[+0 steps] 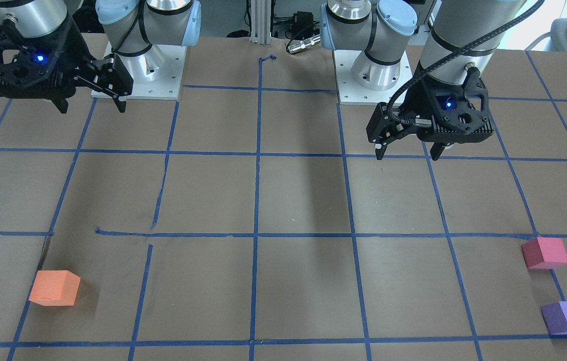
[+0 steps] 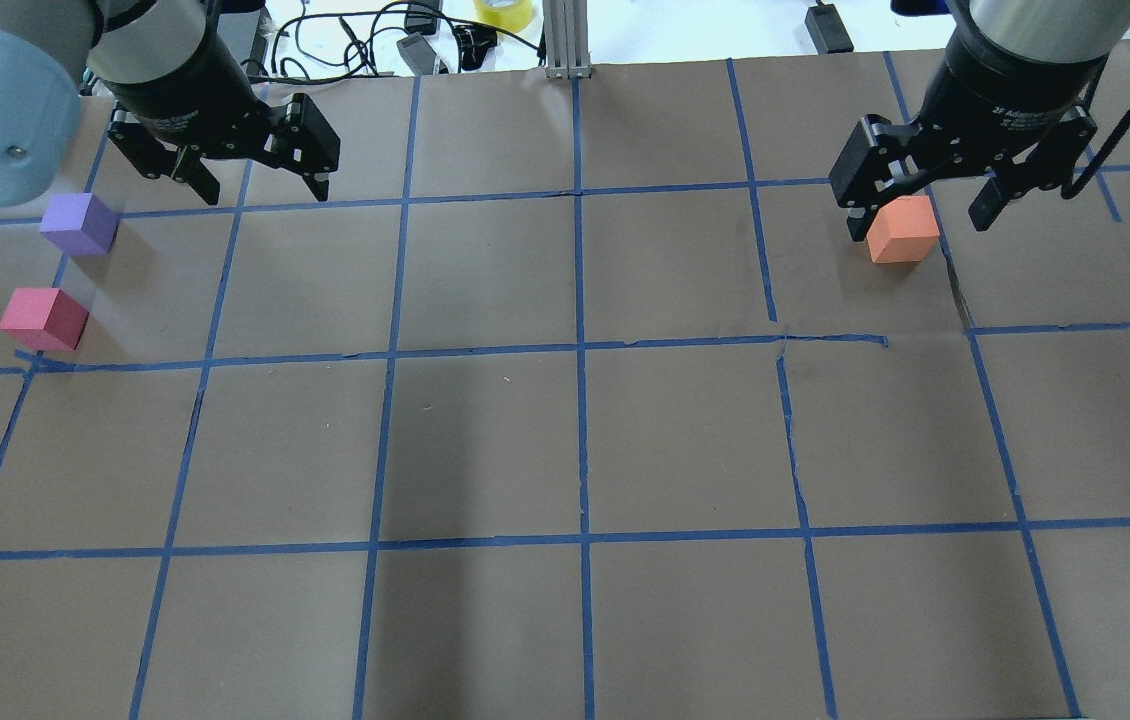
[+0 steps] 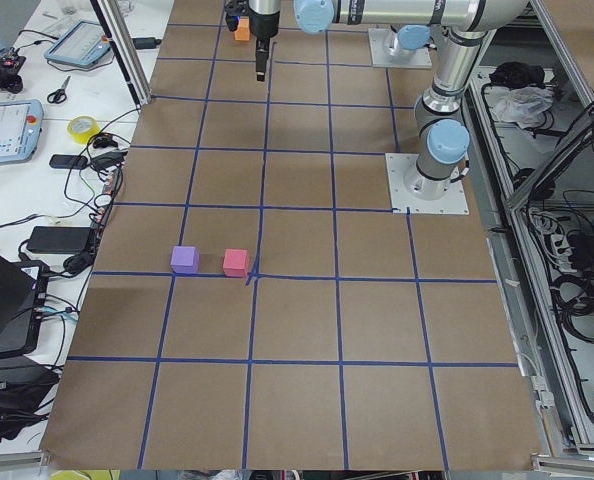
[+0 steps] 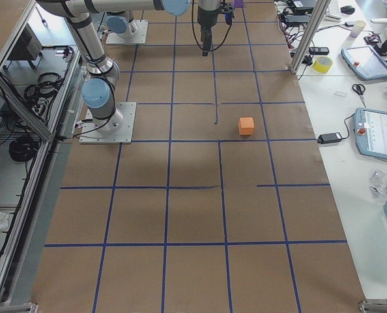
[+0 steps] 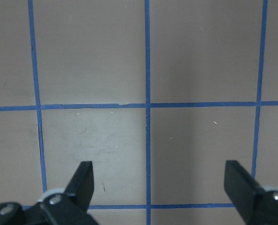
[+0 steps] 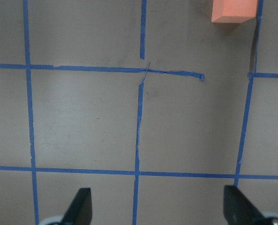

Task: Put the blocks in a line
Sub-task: 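Lower the right gripper over the orange cube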

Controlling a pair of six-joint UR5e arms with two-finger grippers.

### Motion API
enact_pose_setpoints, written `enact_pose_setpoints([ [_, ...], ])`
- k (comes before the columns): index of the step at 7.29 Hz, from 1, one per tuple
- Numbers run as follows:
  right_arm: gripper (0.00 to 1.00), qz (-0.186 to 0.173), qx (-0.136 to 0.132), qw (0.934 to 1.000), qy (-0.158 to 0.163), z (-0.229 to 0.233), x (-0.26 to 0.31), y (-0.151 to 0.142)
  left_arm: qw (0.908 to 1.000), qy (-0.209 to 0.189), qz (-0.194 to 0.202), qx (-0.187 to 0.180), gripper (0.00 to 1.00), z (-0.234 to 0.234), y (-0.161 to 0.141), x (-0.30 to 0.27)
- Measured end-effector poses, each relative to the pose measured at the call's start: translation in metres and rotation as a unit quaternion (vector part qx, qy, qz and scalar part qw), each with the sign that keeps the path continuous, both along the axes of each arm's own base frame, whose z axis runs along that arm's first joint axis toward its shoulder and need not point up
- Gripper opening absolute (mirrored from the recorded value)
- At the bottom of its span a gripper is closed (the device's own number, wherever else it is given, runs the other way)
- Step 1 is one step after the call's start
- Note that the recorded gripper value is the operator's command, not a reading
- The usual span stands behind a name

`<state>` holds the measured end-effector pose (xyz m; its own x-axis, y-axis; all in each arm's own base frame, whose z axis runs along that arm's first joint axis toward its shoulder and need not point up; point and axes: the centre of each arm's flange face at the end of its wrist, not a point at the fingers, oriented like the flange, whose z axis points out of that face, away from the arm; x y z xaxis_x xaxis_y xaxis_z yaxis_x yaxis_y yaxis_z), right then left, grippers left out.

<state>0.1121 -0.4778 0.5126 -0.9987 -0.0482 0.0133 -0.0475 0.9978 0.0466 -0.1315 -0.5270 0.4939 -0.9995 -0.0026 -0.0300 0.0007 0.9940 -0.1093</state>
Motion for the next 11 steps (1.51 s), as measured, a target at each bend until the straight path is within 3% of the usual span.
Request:
enact_pose_setpoints([
  [6, 1.00, -0.001, 0.006, 1.0000, -0.004, -0.013, -0.005, -0.012, 1.0000, -0.005, 0.000, 0.002, 1.00, -0.002, -0.001, 0.000],
  [11, 1.00, -0.035, 0.001, 0.9994, -0.003, -0.022, -0.041, -0.031, 1.0000, -0.006, 0.001, 0.001, 1.00, 0.001, 0.003, -0.001],
])
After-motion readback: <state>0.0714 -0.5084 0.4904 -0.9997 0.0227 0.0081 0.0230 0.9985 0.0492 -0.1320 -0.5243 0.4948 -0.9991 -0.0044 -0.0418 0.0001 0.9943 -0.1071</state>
